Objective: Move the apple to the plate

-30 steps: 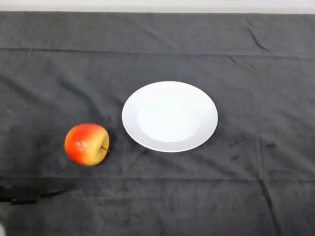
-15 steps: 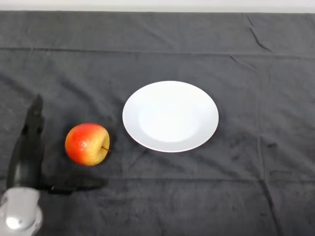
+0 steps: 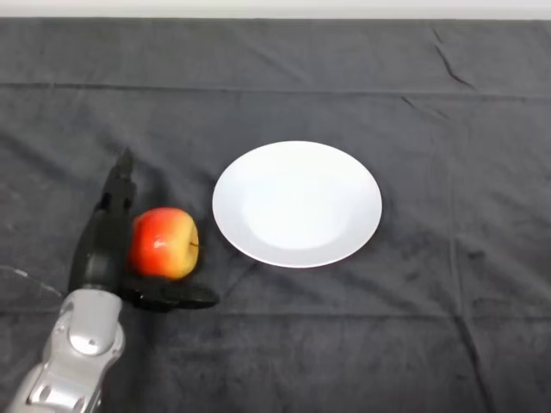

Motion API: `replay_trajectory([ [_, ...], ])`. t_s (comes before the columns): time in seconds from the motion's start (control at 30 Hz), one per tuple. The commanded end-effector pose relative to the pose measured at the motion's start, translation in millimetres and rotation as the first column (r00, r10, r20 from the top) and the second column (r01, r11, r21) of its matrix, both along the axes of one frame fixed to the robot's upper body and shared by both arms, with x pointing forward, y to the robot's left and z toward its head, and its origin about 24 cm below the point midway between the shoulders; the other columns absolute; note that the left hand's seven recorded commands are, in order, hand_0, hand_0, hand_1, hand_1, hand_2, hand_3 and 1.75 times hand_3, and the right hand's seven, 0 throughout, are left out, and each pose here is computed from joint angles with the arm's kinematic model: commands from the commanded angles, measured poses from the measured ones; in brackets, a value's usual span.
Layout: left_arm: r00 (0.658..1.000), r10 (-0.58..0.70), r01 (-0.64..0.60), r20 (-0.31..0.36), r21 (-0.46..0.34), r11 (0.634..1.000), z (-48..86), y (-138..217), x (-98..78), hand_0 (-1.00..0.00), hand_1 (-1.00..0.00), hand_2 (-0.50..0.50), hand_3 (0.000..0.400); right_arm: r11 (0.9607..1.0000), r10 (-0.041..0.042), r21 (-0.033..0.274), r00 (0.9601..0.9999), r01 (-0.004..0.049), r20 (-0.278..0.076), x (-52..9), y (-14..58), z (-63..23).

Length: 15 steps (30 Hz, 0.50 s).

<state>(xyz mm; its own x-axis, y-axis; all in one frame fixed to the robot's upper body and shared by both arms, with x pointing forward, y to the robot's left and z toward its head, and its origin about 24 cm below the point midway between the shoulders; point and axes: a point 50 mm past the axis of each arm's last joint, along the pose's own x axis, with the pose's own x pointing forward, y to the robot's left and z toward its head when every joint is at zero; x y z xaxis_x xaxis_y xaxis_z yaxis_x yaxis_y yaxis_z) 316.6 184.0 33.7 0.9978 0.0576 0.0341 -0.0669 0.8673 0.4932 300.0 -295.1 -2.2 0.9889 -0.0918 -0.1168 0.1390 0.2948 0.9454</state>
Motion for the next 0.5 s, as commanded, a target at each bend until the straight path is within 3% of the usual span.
replay_trajectory([
  [0.03,0.999,-0.032,0.032,-0.013,0.013,0.999,-3.4,-8.6,3.9,-1.00,-0.96,-0.02,0.400,0.9997,-0.0153,-0.019,0.9999,0.0152,-0.004,-2.0,-7.0,2.5],
  [0.07,0.999,-0.036,0.036,-0.015,0.014,0.999,-3.9,-9.2,4.5,-1.00,-1.00,0.00,0.400,0.9997,-0.0153,-0.019,0.9999,0.0152,-0.004,-2.0,-7.0,2.5],
  [0.37,0.998,-0.055,0.055,-0.006,0.040,0.998,-2.2,-7.7,6.5,-1.00,-1.00,0.00,0.400,0.9997,-0.0156,-0.017,0.9999,0.0155,-0.004,-1.9,-7.1,2.5],
  [0.5,0.998,-0.053,0.052,0.016,0.054,0.997,4.9,-3.3,7.7,-1.00,-1.00,0.00,0.400,0.9997,-0.0157,-0.017,0.9999,0.0156,-0.003,-1.9,-7.1,2.5],
])
